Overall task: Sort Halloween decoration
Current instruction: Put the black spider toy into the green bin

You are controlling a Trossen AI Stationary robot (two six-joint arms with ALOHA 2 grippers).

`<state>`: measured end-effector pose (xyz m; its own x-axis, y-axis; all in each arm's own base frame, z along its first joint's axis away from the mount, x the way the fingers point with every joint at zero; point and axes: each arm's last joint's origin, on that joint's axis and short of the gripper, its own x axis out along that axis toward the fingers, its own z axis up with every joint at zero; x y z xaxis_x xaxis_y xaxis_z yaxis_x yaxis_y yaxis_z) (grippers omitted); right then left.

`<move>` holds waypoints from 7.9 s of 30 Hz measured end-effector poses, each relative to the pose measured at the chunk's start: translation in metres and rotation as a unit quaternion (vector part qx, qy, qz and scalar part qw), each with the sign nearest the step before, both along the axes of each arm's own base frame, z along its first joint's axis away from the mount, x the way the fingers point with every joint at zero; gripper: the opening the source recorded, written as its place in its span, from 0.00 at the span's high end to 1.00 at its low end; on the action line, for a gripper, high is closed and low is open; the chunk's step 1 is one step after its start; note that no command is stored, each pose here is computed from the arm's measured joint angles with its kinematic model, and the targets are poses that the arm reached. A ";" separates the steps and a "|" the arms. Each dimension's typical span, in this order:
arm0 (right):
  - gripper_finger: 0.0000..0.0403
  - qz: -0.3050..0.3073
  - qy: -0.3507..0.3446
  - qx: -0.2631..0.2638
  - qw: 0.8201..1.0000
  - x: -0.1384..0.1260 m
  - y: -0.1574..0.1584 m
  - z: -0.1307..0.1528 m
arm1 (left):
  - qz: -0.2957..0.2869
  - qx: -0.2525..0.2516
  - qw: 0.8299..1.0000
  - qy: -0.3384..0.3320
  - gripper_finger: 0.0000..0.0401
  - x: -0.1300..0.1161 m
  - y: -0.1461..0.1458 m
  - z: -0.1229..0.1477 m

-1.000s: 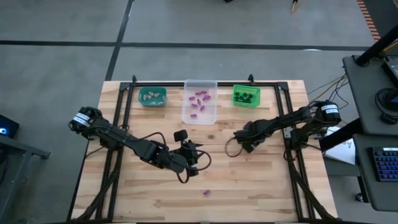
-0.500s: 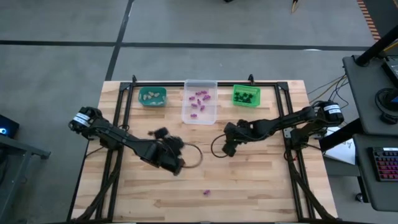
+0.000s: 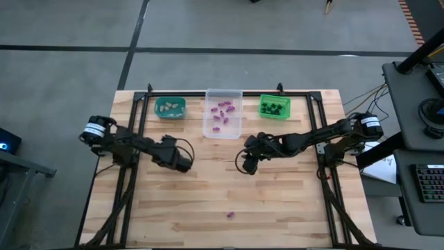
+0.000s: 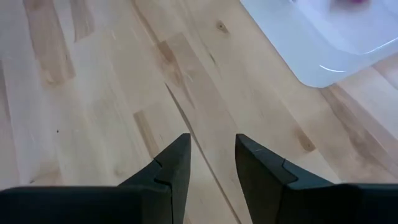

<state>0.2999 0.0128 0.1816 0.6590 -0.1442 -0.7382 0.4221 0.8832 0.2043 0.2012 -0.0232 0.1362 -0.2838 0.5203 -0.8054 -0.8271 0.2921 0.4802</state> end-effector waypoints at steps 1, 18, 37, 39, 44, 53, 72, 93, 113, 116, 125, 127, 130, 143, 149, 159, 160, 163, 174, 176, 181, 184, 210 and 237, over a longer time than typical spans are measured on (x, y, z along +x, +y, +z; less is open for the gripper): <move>0.71 0.000 0.000 0.000 1.000 0.000 0.000 0.000 | 0.008 -0.001 1.000 -0.002 0.92 -0.003 0.004 -0.005; 0.71 0.000 0.000 0.001 1.000 0.000 0.000 0.000 | -0.011 -0.010 0.999 -0.047 1.00 0.001 0.011 -0.019; 0.71 0.004 0.001 -0.003 1.000 0.000 0.000 0.000 | -0.302 -0.080 0.943 -0.118 1.00 0.062 -0.065 0.045; 0.71 0.004 0.001 -0.003 1.000 0.000 0.000 0.000 | -0.341 -0.057 0.934 -0.088 1.00 0.056 -0.066 0.040; 0.71 0.004 0.001 -0.003 1.000 0.000 0.000 0.000 | -0.347 -0.047 0.937 -0.019 1.00 0.034 -0.052 0.011; 0.71 0.010 0.001 -0.003 1.000 0.000 0.004 0.000 | -0.466 -0.019 0.880 -0.085 1.00 0.014 -0.053 -0.018; 0.71 0.014 -0.002 -0.003 1.000 0.007 0.007 -0.011 | -0.334 0.004 0.912 -0.237 1.00 -0.048 -0.019 -0.009; 0.71 0.022 0.030 0.011 0.999 0.026 0.009 -0.035 | -0.281 0.011 0.920 -0.273 1.00 -0.030 -0.025 -0.032; 0.71 0.076 0.007 0.017 0.997 0.029 0.017 -0.031 | -0.407 -0.109 0.868 -0.263 1.00 0.007 -0.077 0.017; 0.71 0.101 -0.015 0.010 0.995 0.032 0.023 -0.028 | -0.399 -0.111 0.879 -0.236 1.00 -0.003 -0.072 0.012; 0.71 0.175 -0.027 -0.058 0.983 0.034 0.025 -0.025 | -0.592 -0.199 0.726 -0.287 1.00 -0.001 -0.077 0.008; 0.71 0.187 -0.009 -0.069 0.980 0.031 0.024 -0.025 | -0.594 -0.205 0.719 -0.297 1.00 -0.003 -0.072 0.008; 0.71 0.194 -0.004 -0.081 0.978 0.029 0.018 -0.022 | -0.586 -0.184 0.737 -0.282 1.00 -0.009 -0.062 0.002; 0.71 0.213 -0.053 -0.042 0.975 0.028 0.010 -0.002 | -0.515 -0.144 0.816 -0.222 0.84 -0.009 -0.051 0.011; 0.71 0.229 -0.059 -0.020 0.971 0.026 0.020 0.000 | -0.507 -0.085 0.836 -0.191 0.64 -0.012 -0.045 0.002; 0.71 0.226 -0.059 -0.008 0.972 0.026 0.026 0.000 | -0.531 -0.070 0.828 -0.168 0.58 -0.010 -0.045 -0.012; 0.71 0.226 -0.059 -0.008 0.972 0.026 0.026 0.000 | -0.530 -0.070 0.829 -0.167 0.59 -0.010 -0.045 -0.015; 0.71 0.226 -0.060 -0.008 0.972 0.026 0.026 0.000 | -0.524 -0.067 0.830 -0.180 0.60 -0.008 -0.042 -0.021; 0.71 0.226 -0.059 -0.002 0.972 0.026 0.029 -0.001 | -0.522 -0.067 0.828 -0.192 0.73 -0.005 -0.042 -0.023; 0.71 0.226 -0.058 -0.002 0.972 0.025 0.029 -0.001 | -0.522 -0.067 0.828 -0.193 0.78 -0.005 -0.042 -0.022; 0.71 0.226 -0.055 -0.002 0.973 0.025 0.029 -0.001 | -0.519 -0.062 0.830 -0.196 0.88 -0.003 -0.042 -0.020; 0.71 0.226 -0.049 -0.001 0.973 0.024 0.029 -0.002 | -0.517 -0.061 0.828 -0.207 0.92 -0.002 -0.043 -0.017; 0.71 0.230 -0.040 -0.002 0.972 0.023 0.031 -0.003 | -0.491 -0.059 0.831 -0.255 0.84 0.002 -0.043 -0.004; 0.71 0.230 -0.042 0.004 0.972 0.023 0.034 -0.003 | -0.476 -0.019 0.847 -0.236 0.97 0.012 -0.045 -0.031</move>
<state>0.3225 0.0472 0.1786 0.7103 0.1851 -0.6792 -0.0350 0.9729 0.2286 0.2136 -0.0678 0.1056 0.6079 0.3041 -0.7335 -0.3062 0.9421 0.1367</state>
